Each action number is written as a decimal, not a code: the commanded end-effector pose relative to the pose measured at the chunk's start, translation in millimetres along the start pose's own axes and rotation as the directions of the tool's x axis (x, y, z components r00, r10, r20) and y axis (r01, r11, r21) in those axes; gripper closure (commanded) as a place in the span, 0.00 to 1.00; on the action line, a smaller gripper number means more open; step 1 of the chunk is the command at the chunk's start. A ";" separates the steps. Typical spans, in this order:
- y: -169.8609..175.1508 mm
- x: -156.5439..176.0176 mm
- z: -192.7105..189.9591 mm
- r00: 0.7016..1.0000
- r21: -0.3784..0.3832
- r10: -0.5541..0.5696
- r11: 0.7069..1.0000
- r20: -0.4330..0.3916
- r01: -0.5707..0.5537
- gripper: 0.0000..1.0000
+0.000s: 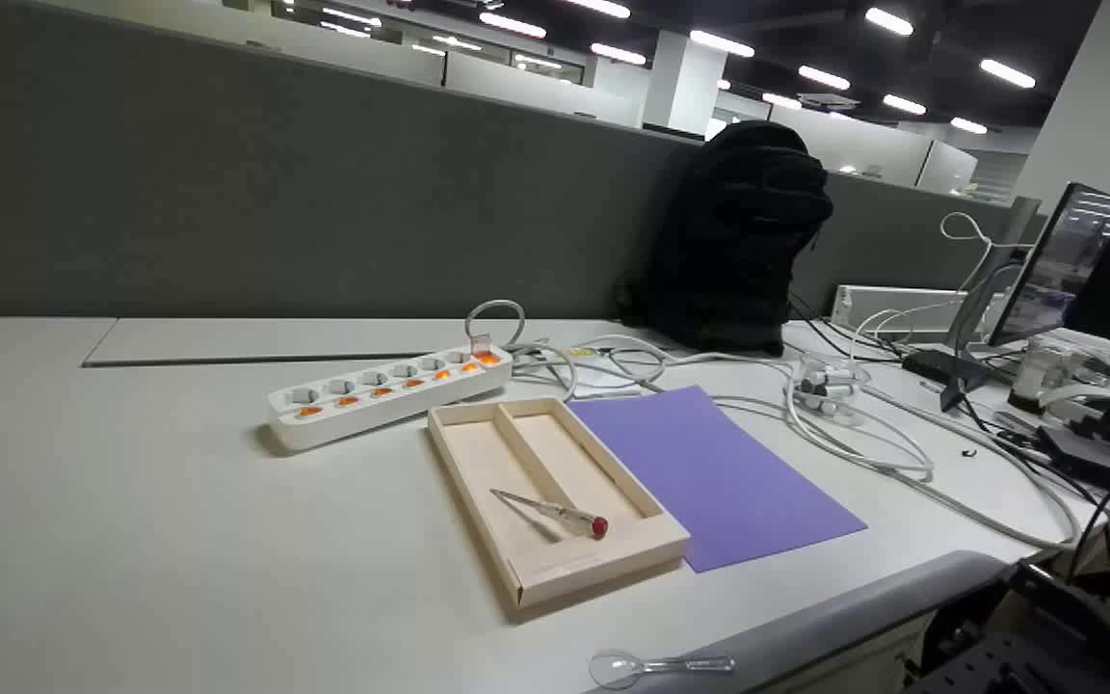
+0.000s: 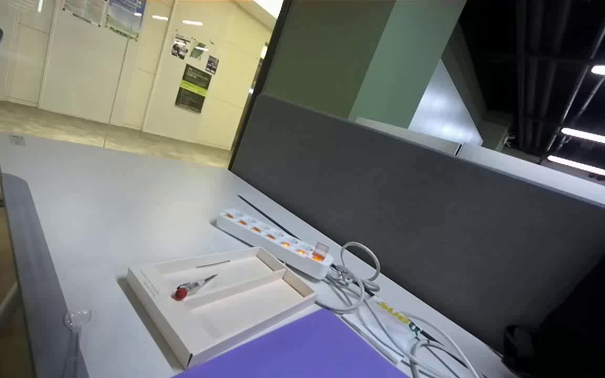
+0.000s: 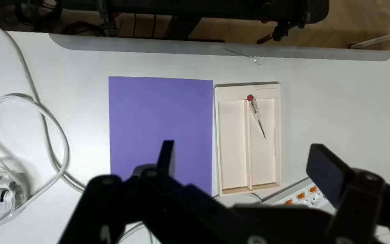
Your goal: Remove the screwdriver from the tray and put it on the purple placemat
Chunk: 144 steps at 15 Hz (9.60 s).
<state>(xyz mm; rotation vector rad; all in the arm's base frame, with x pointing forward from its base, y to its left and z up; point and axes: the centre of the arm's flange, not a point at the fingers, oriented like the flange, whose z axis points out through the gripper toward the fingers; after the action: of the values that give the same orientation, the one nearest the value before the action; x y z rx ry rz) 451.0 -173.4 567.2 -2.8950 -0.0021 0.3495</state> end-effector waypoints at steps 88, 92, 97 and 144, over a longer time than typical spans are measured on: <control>-157.4 50.7 458.9 0.864 -0.346 -0.503 0.812 -0.010 0.469 0.96; -163.2 53.5 425.7 0.848 -0.371 -0.523 0.806 -0.083 0.460 0.96; -147.9 57.9 369.3 0.841 -0.435 -0.498 0.818 -0.211 0.376 0.96; -25.5 77.4 419.8 0.951 -0.251 -0.027 0.966 -0.307 -0.053 0.02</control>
<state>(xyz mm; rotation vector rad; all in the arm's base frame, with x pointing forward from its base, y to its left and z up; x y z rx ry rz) 419.5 -53.1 129.1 -3.1761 -0.0137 -0.0883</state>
